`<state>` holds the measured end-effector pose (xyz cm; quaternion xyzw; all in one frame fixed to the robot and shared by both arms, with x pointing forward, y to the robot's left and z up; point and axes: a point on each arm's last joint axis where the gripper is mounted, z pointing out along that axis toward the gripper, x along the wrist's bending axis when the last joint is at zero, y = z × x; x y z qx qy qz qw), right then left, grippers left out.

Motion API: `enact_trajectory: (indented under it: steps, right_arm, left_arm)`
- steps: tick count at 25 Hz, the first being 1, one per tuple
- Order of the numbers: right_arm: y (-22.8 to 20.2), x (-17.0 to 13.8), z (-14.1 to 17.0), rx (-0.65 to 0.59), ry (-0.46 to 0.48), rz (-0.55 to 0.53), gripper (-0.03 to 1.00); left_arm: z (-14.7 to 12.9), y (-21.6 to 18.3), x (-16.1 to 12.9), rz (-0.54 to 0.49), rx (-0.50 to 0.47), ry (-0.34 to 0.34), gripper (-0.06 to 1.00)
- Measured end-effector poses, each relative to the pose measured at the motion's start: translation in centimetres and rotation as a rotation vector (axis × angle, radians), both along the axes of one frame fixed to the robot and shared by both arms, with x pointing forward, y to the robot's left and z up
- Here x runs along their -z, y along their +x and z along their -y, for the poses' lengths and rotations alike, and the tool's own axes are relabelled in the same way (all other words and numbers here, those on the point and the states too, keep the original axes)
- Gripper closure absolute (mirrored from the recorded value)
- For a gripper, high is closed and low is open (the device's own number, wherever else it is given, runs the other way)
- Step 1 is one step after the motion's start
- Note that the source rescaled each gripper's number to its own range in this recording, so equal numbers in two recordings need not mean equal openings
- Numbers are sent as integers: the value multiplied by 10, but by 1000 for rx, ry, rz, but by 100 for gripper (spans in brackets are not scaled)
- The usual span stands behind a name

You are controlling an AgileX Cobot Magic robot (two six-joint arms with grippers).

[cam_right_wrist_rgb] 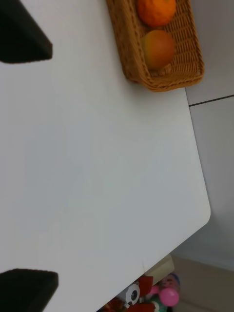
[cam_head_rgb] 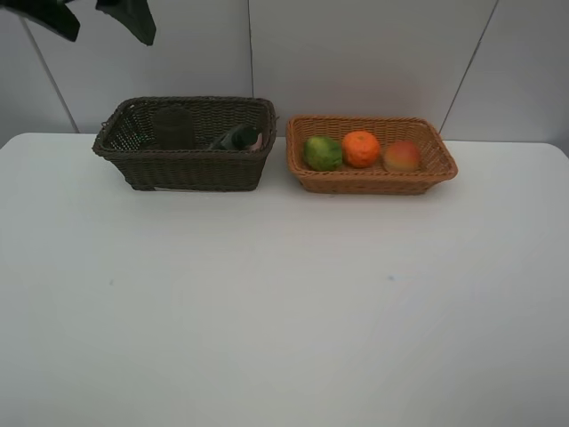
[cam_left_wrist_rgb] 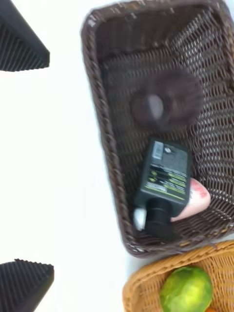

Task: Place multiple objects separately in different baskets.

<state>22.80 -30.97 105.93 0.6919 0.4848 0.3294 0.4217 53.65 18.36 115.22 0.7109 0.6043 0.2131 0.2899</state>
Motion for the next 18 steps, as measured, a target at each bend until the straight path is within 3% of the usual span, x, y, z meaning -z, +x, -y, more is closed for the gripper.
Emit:
enact_trajectory:
  steps: [4, 9, 18]
  right_arm:
    - [0, 0, 0, 0, 0, 0, 11]
    - [0, 0, 0, 0, 0, 0, 11]
    - [0, 0, 0, 0, 0, 0, 11]
  left_arm:
    - [-26, -60, -2, 76, 10, -30, -5]
    - [-60, -139, 20, 120, 11, -49, -5]
    - [-96, -221, 54, 215, 4, -89, -5]
